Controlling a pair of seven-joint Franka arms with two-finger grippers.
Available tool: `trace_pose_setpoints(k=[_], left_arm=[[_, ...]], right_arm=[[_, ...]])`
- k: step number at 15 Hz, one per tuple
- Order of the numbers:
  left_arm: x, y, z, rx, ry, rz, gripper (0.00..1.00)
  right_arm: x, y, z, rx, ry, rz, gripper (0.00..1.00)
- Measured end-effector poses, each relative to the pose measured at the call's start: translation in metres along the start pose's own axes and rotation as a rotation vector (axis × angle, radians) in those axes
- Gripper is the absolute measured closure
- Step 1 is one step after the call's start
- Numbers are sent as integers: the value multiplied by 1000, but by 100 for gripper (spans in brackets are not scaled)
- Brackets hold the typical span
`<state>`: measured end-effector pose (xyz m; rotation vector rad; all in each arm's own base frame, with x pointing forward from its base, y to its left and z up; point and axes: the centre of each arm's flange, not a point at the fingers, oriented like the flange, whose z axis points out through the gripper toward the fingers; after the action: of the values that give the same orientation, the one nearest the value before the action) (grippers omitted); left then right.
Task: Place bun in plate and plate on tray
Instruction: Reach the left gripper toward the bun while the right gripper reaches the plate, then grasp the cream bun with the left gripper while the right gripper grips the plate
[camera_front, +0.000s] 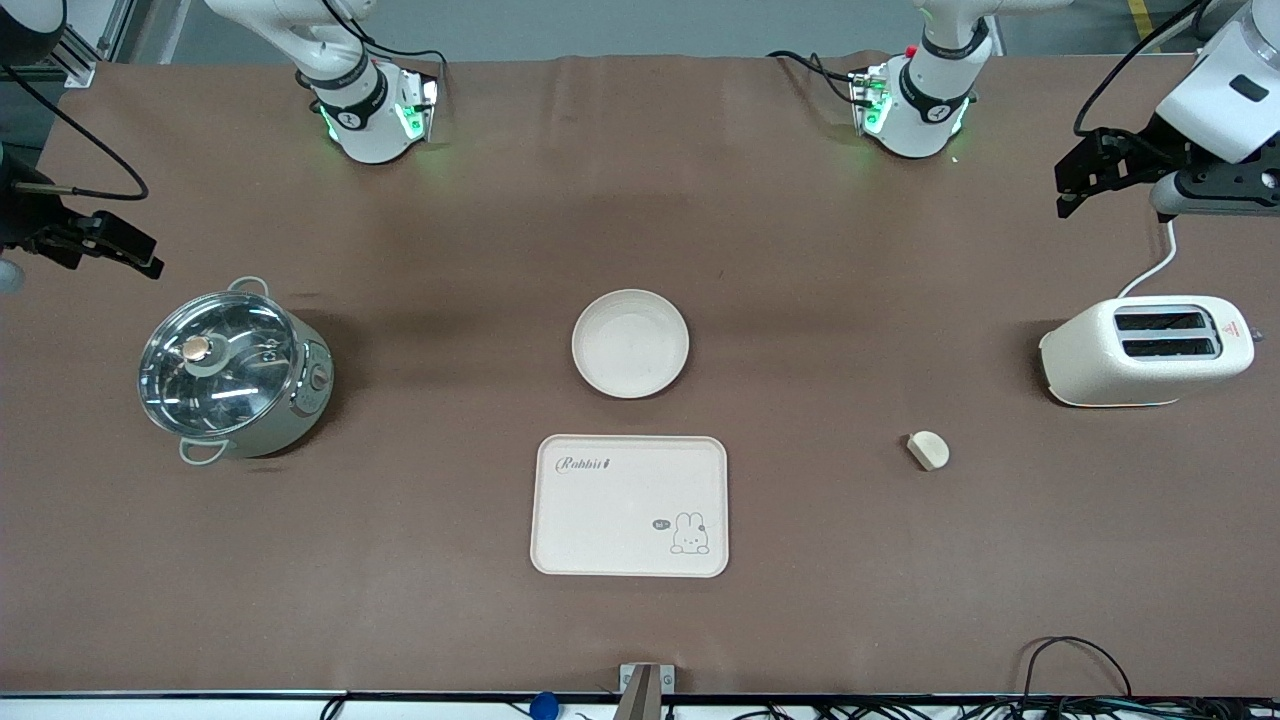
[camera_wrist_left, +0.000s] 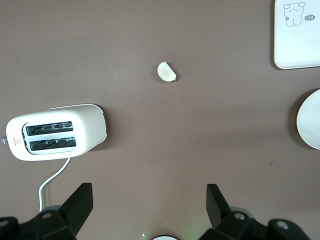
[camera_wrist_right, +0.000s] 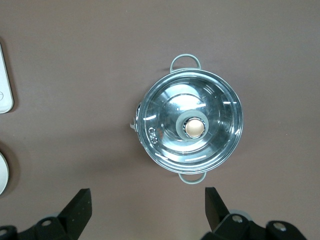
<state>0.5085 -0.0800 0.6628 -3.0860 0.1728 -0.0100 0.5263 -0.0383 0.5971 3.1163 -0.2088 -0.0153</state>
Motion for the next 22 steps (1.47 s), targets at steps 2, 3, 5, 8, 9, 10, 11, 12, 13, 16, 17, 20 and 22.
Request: trace_pose_setpoints(k=[2,3,5,8,9,10,11,12,13,16,17,20,22], left_arm=[[0,-1,-1,0,2,-1,0],[0,-2,-1,0,1,-3,0],[4,-3,5,-2,-10,-5,0],[25,-4,36,-8,-56,-4,0],[38,-4,53,-12,-64,-2,0],[53,-3,72,-17,-65,-5,0],[66,-2,93,-21,-71,-22,0],[79,-1,117,-25,-80,-55,0],[92,1,143,-28,-90,-95,0],[121,9,219,-39,-83,-212,0],[128,10,244,-45,-74,-242,0],[141,12,318,-63,-49,-300,0],[145,12,365,-78,-21,-335,0]], right_arm=[[1,-2,1,0,-1,-3,0],[1,-5,2,0,-1,-8,0],[2,-16,5,0,-4,-24,0],[7,-49,16,45,-14,-31,0],[12,-60,25,73,-21,-13,0],[17,-72,36,87,-33,1,0],[21,-88,51,90,-52,13,0],[24,-109,68,90,-75,25,0],[26,-137,90,89,-88,38,0],[13,-241,170,89,-45,71,0],[4,-268,198,89,-37,77,0],[-22,-322,261,85,-30,81,0],[-40,-350,283,95,-15,68,0]])
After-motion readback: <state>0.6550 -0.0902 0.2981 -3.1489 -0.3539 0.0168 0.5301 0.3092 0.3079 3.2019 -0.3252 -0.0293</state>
